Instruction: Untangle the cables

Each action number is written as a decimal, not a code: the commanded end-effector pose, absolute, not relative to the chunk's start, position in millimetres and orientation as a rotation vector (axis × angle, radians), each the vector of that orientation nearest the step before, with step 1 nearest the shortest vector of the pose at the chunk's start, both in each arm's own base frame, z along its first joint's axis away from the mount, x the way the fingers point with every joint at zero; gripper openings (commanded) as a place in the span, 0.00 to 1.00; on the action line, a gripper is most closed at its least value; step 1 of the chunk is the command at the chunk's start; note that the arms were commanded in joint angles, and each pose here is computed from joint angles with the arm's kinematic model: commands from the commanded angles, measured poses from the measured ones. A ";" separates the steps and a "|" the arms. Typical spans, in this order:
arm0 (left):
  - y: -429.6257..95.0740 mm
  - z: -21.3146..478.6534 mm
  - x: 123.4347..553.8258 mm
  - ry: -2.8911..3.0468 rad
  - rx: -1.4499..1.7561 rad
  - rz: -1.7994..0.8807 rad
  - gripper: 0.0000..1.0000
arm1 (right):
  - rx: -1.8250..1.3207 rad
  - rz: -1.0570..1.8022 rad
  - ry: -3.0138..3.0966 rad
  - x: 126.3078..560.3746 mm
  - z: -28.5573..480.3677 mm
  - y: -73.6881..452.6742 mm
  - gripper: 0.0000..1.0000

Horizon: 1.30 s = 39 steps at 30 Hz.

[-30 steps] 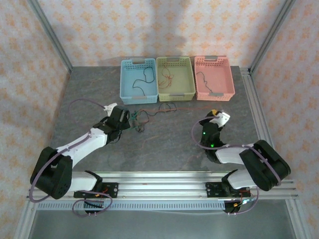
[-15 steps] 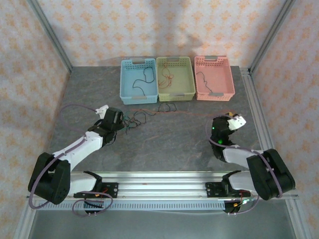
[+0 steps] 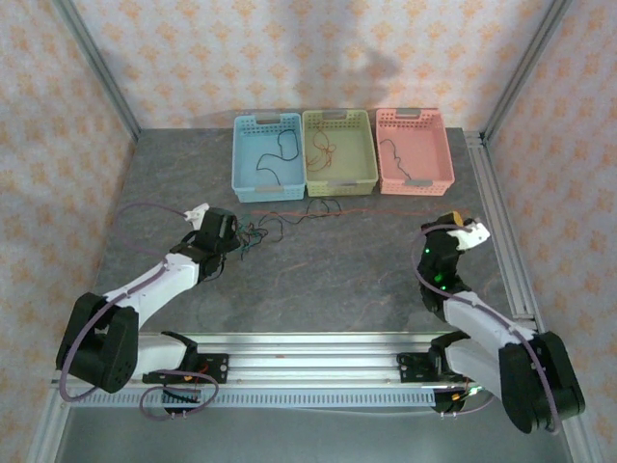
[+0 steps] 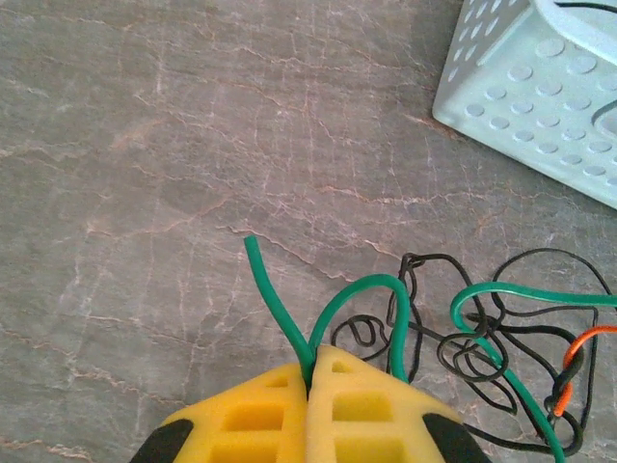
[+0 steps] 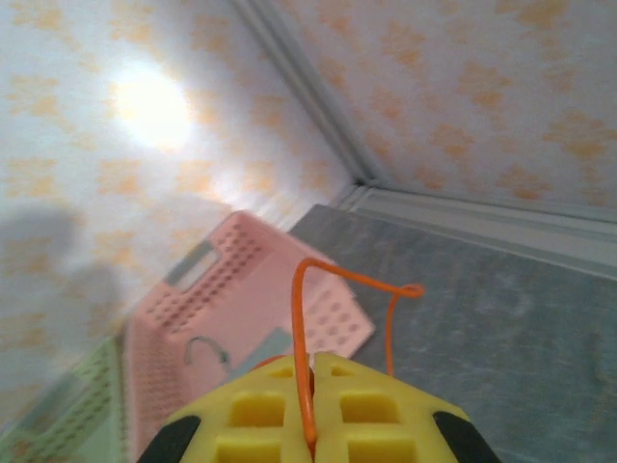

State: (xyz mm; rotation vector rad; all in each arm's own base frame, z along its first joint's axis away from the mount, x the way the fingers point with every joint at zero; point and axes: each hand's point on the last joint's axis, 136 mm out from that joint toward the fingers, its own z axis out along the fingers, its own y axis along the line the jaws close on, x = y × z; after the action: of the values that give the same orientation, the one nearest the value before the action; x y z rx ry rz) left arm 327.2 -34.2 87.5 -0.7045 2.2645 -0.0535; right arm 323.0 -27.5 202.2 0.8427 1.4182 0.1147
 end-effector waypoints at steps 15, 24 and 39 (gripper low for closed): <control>-53.2 99.5 338.5 2.230 -0.631 -0.216 0.00 | 0.160 0.502 2.003 332.1 177.5 136.9 0.26; -75.2 99.9 344.5 2.250 -0.529 -0.289 0.00 | -0.058 0.525 1.965 320.1 197.8 160.8 0.52; -95.5 115.2 343.4 2.220 -0.380 -0.321 0.00 | -1.297 0.442 1.700 344.5 176.2 337.6 0.56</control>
State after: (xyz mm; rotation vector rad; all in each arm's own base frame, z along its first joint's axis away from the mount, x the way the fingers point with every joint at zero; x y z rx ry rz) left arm 339.9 -90.4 102.2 -0.4340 2.2692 -0.2928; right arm 348.9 318.3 176.4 -0.9592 1.8726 0.5106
